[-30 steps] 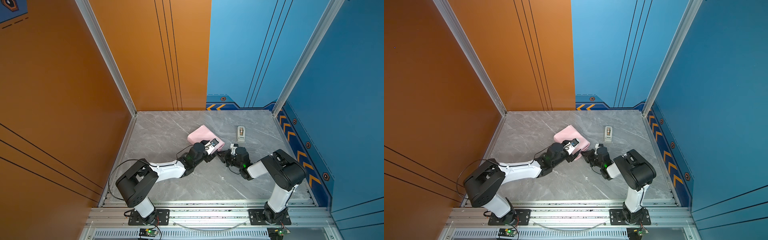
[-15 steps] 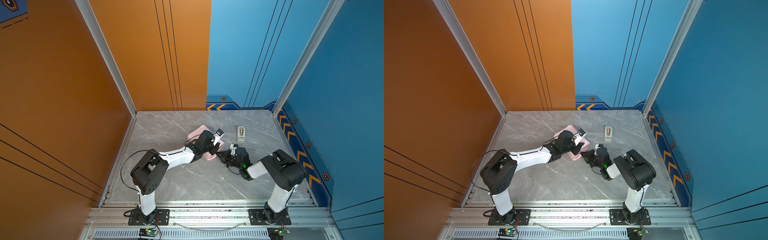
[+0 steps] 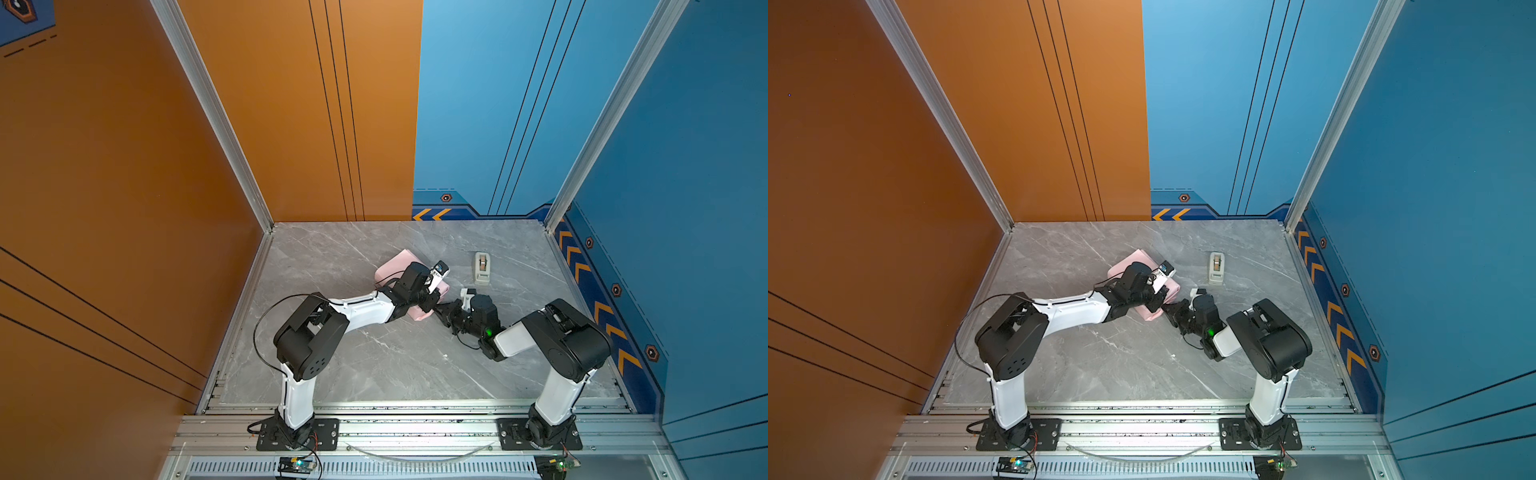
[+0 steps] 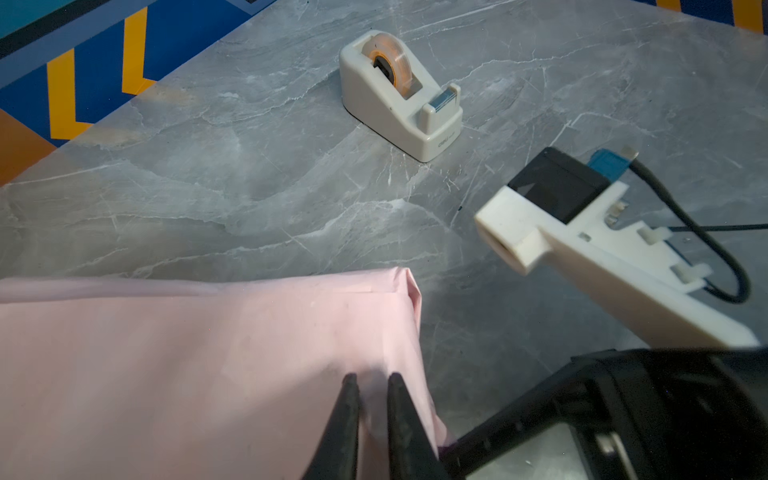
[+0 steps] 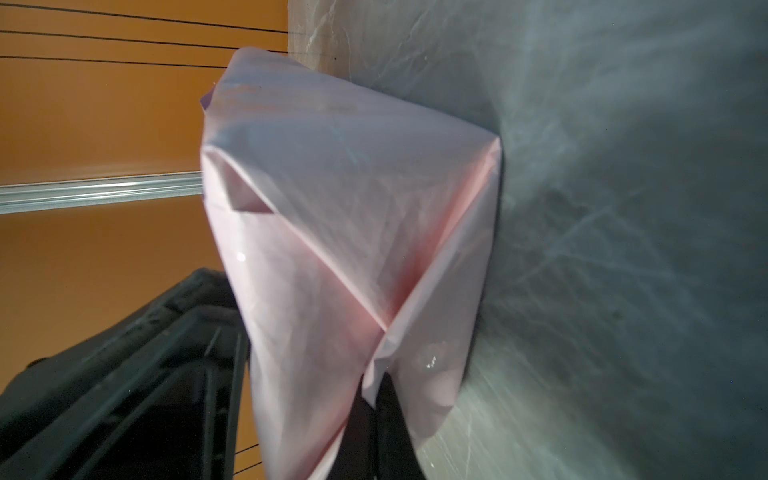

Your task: Wrap the gift box in paper

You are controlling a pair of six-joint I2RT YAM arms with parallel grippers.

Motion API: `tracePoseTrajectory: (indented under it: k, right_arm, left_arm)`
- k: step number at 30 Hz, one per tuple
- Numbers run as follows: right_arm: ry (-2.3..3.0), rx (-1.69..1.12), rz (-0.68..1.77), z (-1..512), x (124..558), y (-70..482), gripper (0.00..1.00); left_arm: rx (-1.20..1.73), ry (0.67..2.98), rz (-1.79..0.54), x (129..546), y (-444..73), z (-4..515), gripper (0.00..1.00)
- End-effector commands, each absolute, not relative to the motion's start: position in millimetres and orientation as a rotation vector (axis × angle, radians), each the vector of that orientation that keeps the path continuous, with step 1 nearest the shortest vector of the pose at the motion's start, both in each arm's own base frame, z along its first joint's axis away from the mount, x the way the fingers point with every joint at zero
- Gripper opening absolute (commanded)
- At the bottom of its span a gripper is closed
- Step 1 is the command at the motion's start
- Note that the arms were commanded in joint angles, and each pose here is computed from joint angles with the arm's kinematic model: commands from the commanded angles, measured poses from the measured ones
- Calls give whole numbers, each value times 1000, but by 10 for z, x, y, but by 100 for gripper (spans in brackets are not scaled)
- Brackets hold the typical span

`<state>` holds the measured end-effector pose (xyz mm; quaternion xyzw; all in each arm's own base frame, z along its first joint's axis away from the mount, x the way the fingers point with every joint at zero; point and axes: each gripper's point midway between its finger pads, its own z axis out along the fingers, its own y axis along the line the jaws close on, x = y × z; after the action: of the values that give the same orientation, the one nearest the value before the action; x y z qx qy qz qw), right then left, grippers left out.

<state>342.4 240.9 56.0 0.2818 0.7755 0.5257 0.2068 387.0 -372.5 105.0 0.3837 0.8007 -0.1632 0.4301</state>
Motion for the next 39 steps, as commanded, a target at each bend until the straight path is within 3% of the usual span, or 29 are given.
tracePoseTrajectory:
  k: [1, 5, 8, 11, 25, 32, 34, 37, 39]
  right_arm:
    - [2180, 770, 1434, 502, 3411, 2422, 0]
    - [2181, 767, 1434, 505, 3417, 2432, 0]
    - [2182, 766, 1435, 509, 3417, 2435, 0]
    - [2185, 767, 1431, 495, 3416, 2433, 0]
    - [2186, 758, 1435, 515, 3412, 2444, 0]
    - [2183, 759, 1430, 529, 3415, 2431, 0]
    - [2184, 756, 1429, 536, 3417, 2434, 0]
    - [2182, 753, 1427, 551, 3430, 2436, 0]
    - [2180, 752, 1427, 560, 3438, 2431, 0]
  left_arm:
    - [1026, 2016, -373, 3843, -3746, 911, 15]
    - [1071, 2034, -270, 3849, -3706, 837, 15]
    - [1064, 2024, -252, 3866, -3679, 878, 36]
    - [1048, 2002, -271, 3872, -3672, 976, 42]
    - [1116, 2057, -154, 3856, -3556, 631, 42]
    - [1148, 2050, -97, 3848, -3528, 596, 23]
    - [1150, 2037, -107, 3835, -3556, 633, 22]
    - [1119, 1988, -153, 3825, -3604, 804, 33]
    - [1091, 1947, -181, 3818, -3620, 977, 47]
